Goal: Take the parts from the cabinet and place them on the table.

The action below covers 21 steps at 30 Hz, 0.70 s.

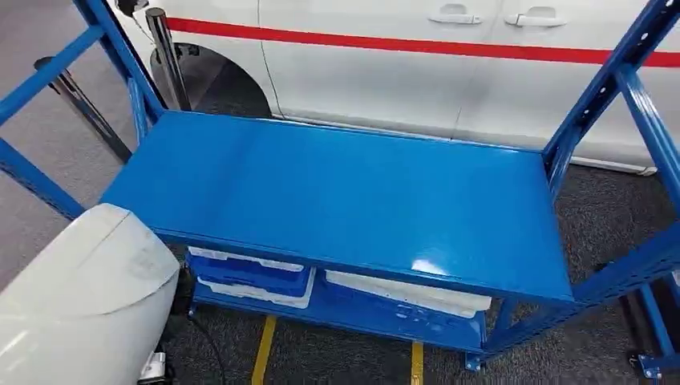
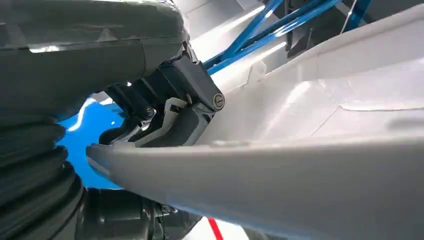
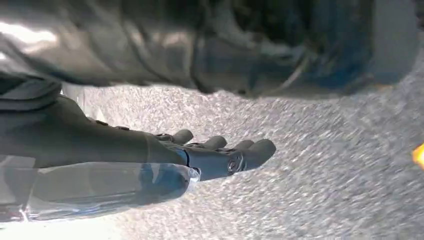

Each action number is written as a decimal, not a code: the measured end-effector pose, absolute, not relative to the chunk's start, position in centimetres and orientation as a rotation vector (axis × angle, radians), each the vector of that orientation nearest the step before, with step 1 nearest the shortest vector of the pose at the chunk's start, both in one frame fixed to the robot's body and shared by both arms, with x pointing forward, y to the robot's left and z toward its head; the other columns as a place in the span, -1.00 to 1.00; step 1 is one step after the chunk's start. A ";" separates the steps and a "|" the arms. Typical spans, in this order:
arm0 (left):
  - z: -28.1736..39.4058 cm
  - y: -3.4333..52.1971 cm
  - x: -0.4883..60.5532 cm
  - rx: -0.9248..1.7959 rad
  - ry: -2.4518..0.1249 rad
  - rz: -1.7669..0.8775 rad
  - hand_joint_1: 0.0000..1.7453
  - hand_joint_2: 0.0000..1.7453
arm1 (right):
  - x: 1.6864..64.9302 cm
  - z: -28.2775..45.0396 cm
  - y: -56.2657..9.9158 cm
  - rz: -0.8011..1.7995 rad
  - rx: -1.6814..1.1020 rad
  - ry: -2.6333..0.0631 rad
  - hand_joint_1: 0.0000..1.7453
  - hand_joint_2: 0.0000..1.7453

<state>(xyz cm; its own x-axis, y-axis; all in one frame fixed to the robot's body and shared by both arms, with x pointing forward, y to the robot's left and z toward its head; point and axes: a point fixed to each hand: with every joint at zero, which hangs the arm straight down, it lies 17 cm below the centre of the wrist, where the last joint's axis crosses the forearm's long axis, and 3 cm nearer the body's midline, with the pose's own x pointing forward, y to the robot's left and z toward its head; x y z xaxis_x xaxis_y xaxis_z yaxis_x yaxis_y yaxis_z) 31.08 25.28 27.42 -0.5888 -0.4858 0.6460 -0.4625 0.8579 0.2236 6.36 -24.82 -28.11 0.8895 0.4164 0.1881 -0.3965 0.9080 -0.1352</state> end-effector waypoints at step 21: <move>27.0 24.1 31.4 0.604 -2.281 -0.017 1.00 1.00 | 5.6 -28.2 -24.7 0.400 -0.090 -0.179 -1.00 -1.00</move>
<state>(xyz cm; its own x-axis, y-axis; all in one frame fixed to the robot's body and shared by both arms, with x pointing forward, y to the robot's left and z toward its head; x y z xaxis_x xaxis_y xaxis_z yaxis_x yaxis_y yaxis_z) 31.36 24.08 27.04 -0.5972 -0.4281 0.6783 -0.4180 0.8879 0.1923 5.63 -24.74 -28.21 0.9055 0.3948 0.1552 -0.3791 0.9173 -0.1219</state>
